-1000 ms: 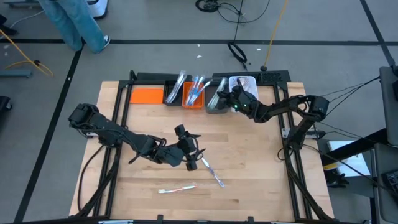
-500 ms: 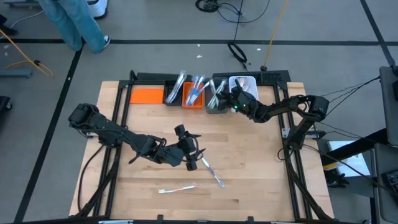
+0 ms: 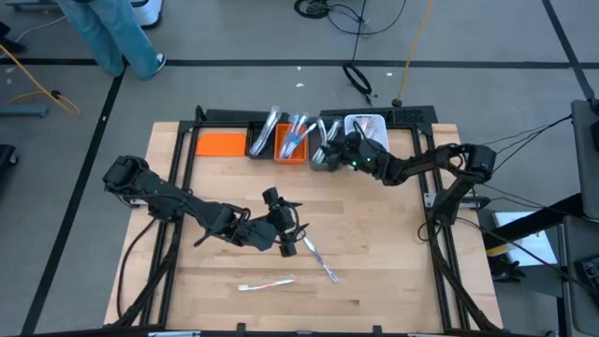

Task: Pick & Place Toothbrushes
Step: Put the purple toothbrush into the black bin

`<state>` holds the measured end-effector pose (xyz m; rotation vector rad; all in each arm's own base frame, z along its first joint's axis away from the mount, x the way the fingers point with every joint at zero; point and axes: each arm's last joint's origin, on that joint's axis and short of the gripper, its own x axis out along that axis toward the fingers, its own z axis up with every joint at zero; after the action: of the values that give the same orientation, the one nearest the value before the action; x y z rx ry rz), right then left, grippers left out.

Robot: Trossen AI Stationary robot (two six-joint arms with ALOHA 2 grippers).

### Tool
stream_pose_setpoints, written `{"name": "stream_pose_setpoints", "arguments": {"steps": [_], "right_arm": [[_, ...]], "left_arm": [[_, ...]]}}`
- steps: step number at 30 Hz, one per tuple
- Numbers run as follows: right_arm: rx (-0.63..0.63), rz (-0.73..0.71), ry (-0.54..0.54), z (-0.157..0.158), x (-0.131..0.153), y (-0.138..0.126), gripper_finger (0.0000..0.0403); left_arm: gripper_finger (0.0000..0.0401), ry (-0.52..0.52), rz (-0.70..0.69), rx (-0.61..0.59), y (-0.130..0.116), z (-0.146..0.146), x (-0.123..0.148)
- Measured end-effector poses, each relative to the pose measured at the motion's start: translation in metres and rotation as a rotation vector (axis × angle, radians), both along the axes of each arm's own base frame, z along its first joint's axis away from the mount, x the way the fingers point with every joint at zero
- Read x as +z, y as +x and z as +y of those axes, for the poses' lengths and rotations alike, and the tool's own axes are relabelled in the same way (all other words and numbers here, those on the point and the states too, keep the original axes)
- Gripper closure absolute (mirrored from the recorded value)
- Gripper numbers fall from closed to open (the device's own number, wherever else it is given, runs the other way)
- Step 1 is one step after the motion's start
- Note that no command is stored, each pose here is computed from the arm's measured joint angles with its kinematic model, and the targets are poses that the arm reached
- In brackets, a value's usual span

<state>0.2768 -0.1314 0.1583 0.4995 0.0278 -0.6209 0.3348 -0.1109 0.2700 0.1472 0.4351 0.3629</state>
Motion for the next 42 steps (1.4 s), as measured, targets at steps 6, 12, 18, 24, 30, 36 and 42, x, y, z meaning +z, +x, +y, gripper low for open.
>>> {"name": "stream_pose_setpoints", "arguments": {"steps": [6, 12, 18, 24, 30, 36, 42], "right_arm": [[0.121, -0.033, -0.014, 0.009, 0.004, 0.005, 0.0215], [0.316, -0.040, 0.009, 0.029, 0.003, 0.013, 0.0214], [0.531, -0.030, 0.041, 0.068, 0.001, 0.023, 0.0224], [0.692, 0.042, 0.061, 0.120, -0.005, 0.028, 0.0236], [0.737, 0.180, 0.110, 0.166, -0.018, 0.023, 0.0239], [0.692, 0.251, 0.130, 0.202, -0.025, 0.013, 0.0239], [0.656, 0.261, 0.100, 0.226, -0.026, 0.005, 0.0239]], "left_arm": [[0.0128, 0.010, 0.026, 0.000, -0.001, 0.000, -0.002], [0.0128, 0.019, 0.048, 0.000, -0.002, 0.001, -0.004], [0.0128, 0.018, 0.045, 0.002, -0.002, 0.001, -0.004], [0.0128, 0.018, 0.045, 0.006, -0.002, 0.003, -0.004], [0.0128, 0.018, 0.045, 0.005, -0.002, 0.002, -0.004], [0.0128, 0.017, 0.041, 0.006, -0.001, 0.002, -0.003], [0.0128, 0.014, 0.034, 0.006, -0.001, 0.002, -0.003]]}}
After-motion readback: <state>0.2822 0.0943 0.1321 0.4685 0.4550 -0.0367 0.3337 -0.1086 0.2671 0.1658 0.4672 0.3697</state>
